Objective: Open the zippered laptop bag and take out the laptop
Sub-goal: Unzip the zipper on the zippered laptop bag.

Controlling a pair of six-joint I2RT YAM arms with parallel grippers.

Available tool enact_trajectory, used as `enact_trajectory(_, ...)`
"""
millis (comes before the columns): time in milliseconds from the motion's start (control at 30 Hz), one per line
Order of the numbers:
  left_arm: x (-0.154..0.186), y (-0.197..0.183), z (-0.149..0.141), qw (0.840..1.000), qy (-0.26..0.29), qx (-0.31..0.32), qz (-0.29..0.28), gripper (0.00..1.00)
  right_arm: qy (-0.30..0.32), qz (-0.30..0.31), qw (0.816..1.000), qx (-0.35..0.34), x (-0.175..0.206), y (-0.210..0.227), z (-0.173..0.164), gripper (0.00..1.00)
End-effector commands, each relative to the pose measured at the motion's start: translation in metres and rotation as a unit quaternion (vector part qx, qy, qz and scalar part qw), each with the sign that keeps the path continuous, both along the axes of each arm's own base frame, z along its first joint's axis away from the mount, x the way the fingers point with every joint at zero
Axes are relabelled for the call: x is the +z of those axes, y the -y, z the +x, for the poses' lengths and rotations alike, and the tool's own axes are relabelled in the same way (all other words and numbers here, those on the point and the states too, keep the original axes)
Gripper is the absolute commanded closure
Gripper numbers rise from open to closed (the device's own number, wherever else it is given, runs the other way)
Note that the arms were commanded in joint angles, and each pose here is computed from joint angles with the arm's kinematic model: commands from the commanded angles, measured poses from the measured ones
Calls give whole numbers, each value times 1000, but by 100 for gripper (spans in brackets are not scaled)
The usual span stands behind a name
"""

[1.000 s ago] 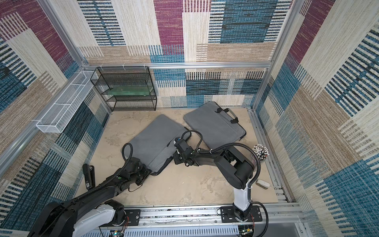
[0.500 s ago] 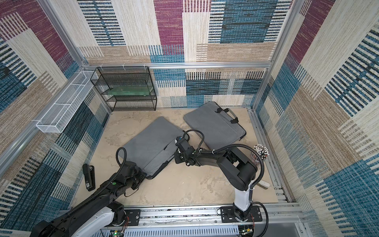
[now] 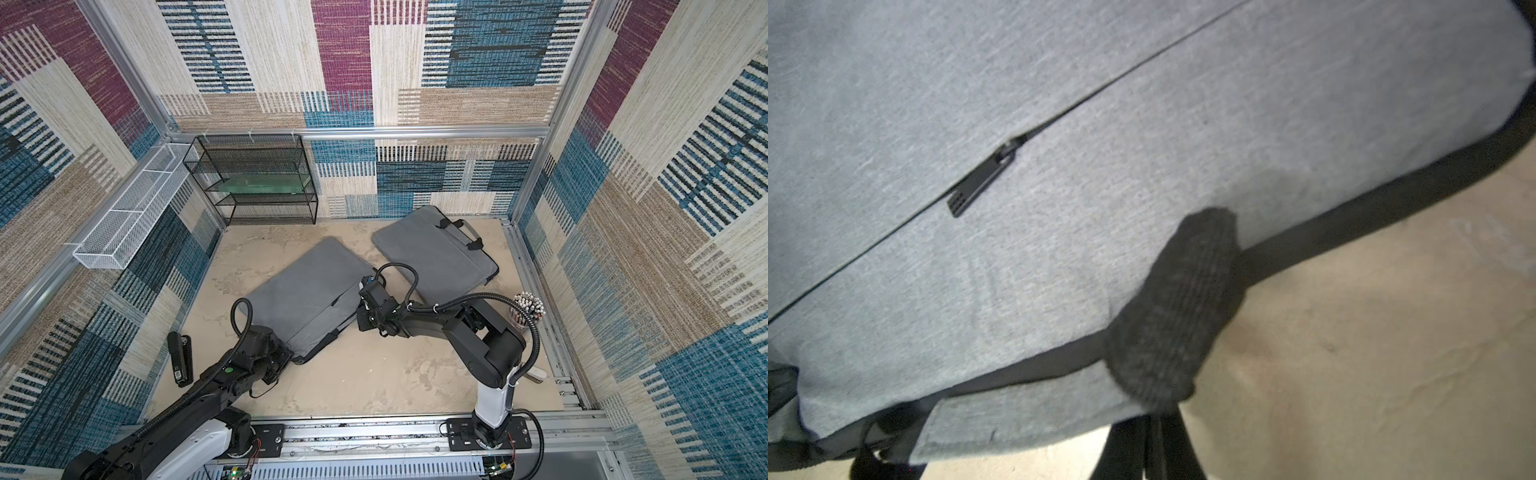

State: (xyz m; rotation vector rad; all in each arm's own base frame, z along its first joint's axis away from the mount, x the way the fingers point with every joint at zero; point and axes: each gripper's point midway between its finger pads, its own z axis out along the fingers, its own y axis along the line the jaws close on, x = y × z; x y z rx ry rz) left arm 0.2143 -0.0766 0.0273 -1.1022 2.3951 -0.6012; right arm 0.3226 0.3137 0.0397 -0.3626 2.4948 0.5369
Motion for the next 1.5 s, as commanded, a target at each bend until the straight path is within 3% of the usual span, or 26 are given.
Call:
enact_trajectory(0, -13, -31, -15, 996, -37, 31, 69, 100, 7, -22, 999, -32, -1, 16, 6, 100)
enact_trajectory(833, 3, -56, -4, 995, -30, 47, 86, 100, 10, -21, 998, -56, 2, 39, 14, 100)
enact_trajectory(1467, 23, -81, 13, 993, -7, 59, 103, 100, -2, -21, 999, -27, 6, 51, -23, 100)
